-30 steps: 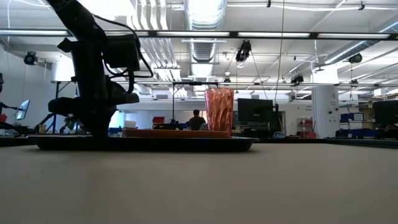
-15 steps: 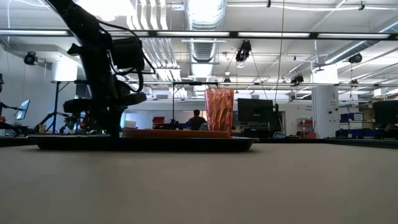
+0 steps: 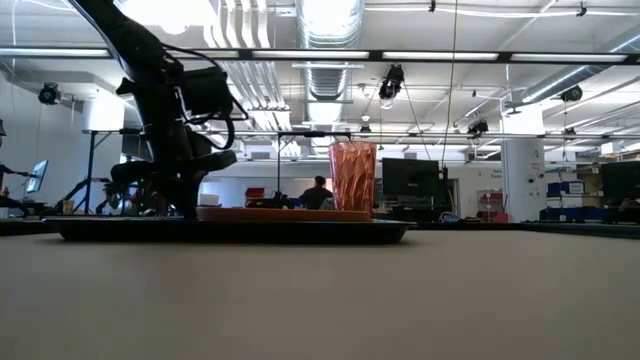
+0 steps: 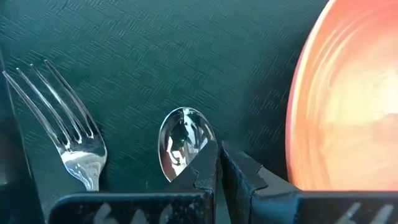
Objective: Pick and place plate/cup/fork/spoon on tray
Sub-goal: Adjust the orange spoon on the black tray
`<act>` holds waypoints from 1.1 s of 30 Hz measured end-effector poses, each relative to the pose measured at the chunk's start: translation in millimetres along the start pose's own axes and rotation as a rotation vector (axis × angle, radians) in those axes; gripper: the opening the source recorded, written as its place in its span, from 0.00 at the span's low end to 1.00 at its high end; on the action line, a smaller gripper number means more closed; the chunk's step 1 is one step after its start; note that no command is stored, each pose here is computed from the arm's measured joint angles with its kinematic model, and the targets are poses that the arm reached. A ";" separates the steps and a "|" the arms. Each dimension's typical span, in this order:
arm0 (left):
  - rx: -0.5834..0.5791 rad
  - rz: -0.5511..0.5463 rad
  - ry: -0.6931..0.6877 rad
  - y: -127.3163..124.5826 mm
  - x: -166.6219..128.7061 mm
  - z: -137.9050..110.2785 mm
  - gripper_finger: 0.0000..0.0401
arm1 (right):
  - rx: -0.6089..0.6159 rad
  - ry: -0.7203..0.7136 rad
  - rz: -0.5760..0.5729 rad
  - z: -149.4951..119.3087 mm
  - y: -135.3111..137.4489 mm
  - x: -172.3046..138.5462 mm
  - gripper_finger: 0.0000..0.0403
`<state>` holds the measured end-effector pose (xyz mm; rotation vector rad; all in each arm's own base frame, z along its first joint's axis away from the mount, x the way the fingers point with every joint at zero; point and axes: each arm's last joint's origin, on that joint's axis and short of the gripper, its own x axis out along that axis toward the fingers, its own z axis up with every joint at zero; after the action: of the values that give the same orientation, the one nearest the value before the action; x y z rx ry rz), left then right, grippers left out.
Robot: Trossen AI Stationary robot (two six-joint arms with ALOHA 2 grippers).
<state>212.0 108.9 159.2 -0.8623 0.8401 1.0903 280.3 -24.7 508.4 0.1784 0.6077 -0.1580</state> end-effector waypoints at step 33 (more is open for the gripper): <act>0.020 0.088 0.060 17.8 7.9 -9.3 0.00 | 0.000 0.001 0.001 0.0 0.0 0.4 0.16</act>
<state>195.5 107.7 145.3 -0.8508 0.9447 1.1357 280.6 -24.7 508.2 0.1787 0.6088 -0.1573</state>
